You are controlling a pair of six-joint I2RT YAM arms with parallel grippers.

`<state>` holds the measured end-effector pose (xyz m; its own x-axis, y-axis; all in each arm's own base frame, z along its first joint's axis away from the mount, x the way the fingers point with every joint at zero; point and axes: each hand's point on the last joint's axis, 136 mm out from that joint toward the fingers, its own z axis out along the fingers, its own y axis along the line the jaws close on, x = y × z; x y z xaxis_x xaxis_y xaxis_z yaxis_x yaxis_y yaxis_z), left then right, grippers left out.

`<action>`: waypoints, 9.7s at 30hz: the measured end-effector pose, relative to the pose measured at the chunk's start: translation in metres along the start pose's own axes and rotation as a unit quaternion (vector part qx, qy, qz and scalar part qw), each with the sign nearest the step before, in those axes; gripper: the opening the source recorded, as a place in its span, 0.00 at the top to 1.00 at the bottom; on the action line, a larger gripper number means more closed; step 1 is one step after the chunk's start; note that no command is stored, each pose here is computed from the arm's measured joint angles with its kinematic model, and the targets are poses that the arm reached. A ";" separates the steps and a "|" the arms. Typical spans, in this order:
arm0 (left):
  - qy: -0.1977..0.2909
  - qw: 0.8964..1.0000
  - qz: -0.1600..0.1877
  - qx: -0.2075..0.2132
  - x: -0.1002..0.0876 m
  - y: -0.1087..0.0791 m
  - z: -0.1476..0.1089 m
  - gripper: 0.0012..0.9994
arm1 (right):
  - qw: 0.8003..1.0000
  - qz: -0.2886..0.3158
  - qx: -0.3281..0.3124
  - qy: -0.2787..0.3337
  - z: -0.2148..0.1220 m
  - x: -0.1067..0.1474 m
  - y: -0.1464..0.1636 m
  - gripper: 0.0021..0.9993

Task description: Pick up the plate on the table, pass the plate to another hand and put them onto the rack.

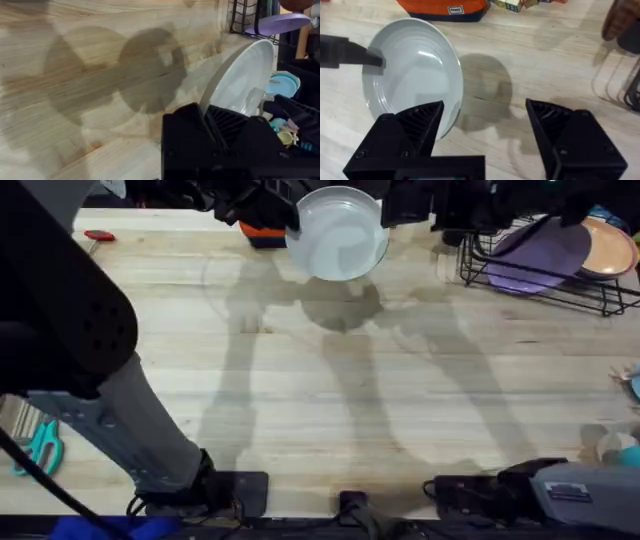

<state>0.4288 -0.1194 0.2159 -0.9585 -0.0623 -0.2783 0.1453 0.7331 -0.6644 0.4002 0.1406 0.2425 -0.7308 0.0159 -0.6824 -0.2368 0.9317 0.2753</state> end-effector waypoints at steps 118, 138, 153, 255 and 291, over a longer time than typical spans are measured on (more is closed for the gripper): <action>-0.134 0.975 0.004 -0.180 0.010 0.018 -0.132 0.00 | 0.991 -0.135 -0.007 0.027 0.000 0.005 -0.040 0.97; -0.132 0.975 0.003 -0.181 0.011 0.019 -0.132 0.00 | 0.943 -0.249 0.190 -0.115 -0.151 -0.055 -0.155 0.98; -0.136 0.974 -0.001 -0.180 0.010 0.018 -0.132 0.00 | 0.892 -0.324 0.280 -0.146 -0.189 -0.081 -0.197 0.97; -0.138 0.974 -0.002 -0.180 0.008 0.018 -0.132 0.00 | 0.726 -0.640 0.248 -0.048 -0.034 -0.079 -0.314 0.97; -0.137 0.974 -0.013 -0.178 0.010 0.018 -0.132 0.01 | 0.688 -0.693 0.215 -0.016 -0.022 -0.063 -0.321 0.83</action>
<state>0.3894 -0.0170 0.2926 -0.8516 -0.2268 -0.4726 -0.0194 0.9146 -0.4039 0.5081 -0.1677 0.2119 0.0216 -0.9942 -0.1049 -0.4753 0.0821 -0.8760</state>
